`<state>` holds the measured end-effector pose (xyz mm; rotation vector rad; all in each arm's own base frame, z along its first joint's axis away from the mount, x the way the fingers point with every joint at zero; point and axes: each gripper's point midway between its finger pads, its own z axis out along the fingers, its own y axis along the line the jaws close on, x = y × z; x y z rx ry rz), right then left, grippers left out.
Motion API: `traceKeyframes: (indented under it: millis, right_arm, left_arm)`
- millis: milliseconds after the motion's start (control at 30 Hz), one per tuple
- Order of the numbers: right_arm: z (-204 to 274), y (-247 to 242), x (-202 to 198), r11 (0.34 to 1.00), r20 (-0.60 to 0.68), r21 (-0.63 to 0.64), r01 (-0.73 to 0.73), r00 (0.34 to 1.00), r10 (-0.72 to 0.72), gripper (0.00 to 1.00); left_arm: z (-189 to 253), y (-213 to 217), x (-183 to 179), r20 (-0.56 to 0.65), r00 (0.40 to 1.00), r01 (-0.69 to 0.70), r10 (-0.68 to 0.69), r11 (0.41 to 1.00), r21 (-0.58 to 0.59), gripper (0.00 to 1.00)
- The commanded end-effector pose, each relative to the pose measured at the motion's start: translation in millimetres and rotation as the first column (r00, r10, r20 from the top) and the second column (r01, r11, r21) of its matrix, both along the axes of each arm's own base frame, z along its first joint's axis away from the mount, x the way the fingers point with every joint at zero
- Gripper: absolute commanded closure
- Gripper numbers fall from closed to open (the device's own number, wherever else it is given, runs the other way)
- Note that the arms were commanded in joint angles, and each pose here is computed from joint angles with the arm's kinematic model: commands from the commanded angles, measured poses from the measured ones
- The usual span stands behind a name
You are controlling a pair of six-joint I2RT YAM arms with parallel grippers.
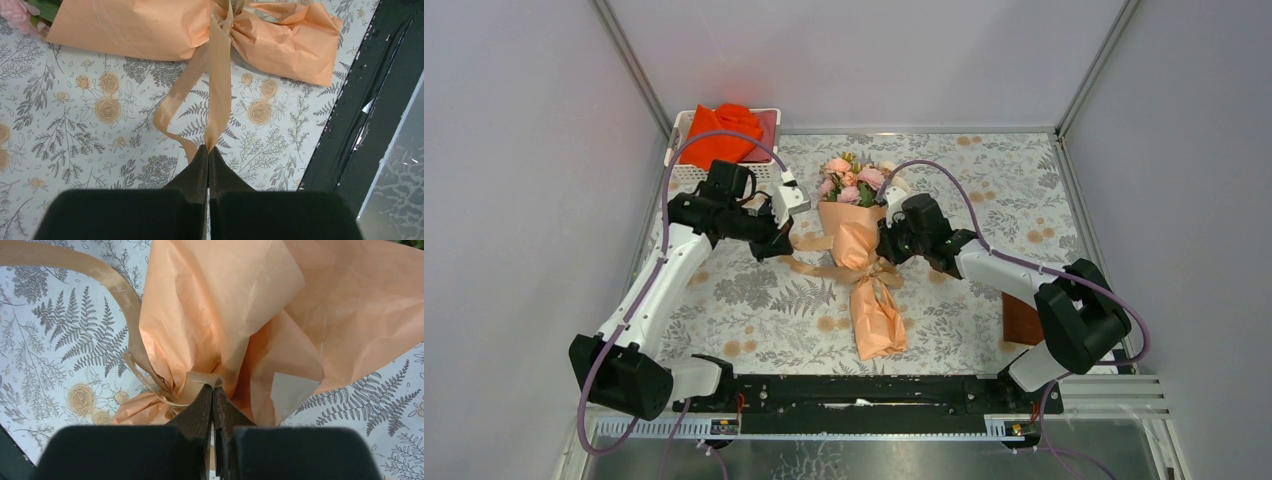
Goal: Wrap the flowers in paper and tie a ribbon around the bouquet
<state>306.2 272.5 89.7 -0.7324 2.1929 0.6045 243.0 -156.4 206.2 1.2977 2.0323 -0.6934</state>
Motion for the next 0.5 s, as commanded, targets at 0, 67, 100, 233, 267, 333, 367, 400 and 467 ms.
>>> traceKeyframes:
  millis: [0,67,100,233,267,333,367,400,467]
  right_arm:
    - [51.6,8.8,3.0,0.993,0.081,0.114,0.013,0.996,-0.022,0.98]
    - [69.1,4.3,-1.8,0.985,0.091,0.165,0.046,0.994,-0.062,1.0]
    - [78.3,-0.2,-5.2,0.979,0.095,0.191,0.072,0.991,-0.091,1.0]
    - [105.2,-38.8,-16.8,0.918,0.083,0.305,0.255,0.953,-0.292,1.0]
    - [109.8,-54.7,-18.0,0.889,0.073,0.328,0.32,0.93,-0.361,1.0]
    - [103.3,-95.4,-19.5,0.816,0.059,0.313,0.486,0.847,-0.528,1.0]
    - [89.8,-122.8,-20.7,0.761,0.065,0.272,0.589,0.778,-0.625,1.0]
    - [82.8,-139.9,-24.0,0.718,0.064,0.25,0.649,0.729,-0.682,1.0]
    - [53.8,-166.6,-35.3,0.662,0.058,0.175,0.729,0.664,-0.746,0.89]
  left_arm:
    - [14.8,-1.1,-2.8,0.025,1.0,0.007,-0.006,1.0,-0.01,1.0]
    - [15.0,-0.2,-2.8,0.027,1.0,0.004,-0.004,1.0,-0.006,1.0]
    - [15.5,-0.2,-2.8,0.028,1.0,0.002,-0.002,1.0,-0.007,1.0]
    - [22.3,-2.3,-5.1,0.012,1.0,-0.004,0.004,1.0,-0.024,1.0]
    - [28.5,-4.6,-8.2,-0.001,1.0,-0.001,0.001,0.999,-0.04,1.0]
    - [48.8,-12.2,-18.4,-0.017,0.999,0.027,-0.028,0.995,-0.099,1.0]
    - [59.4,-16.0,-21.8,-0.013,0.999,0.036,-0.038,0.991,-0.13,1.0]
    - [67.5,-18.9,-25.0,-0.015,0.999,0.038,-0.04,0.987,-0.157,1.0]
    - [81.5,-22.3,-27.7,-0.02,0.999,0.024,-0.028,0.981,-0.192,1.0]
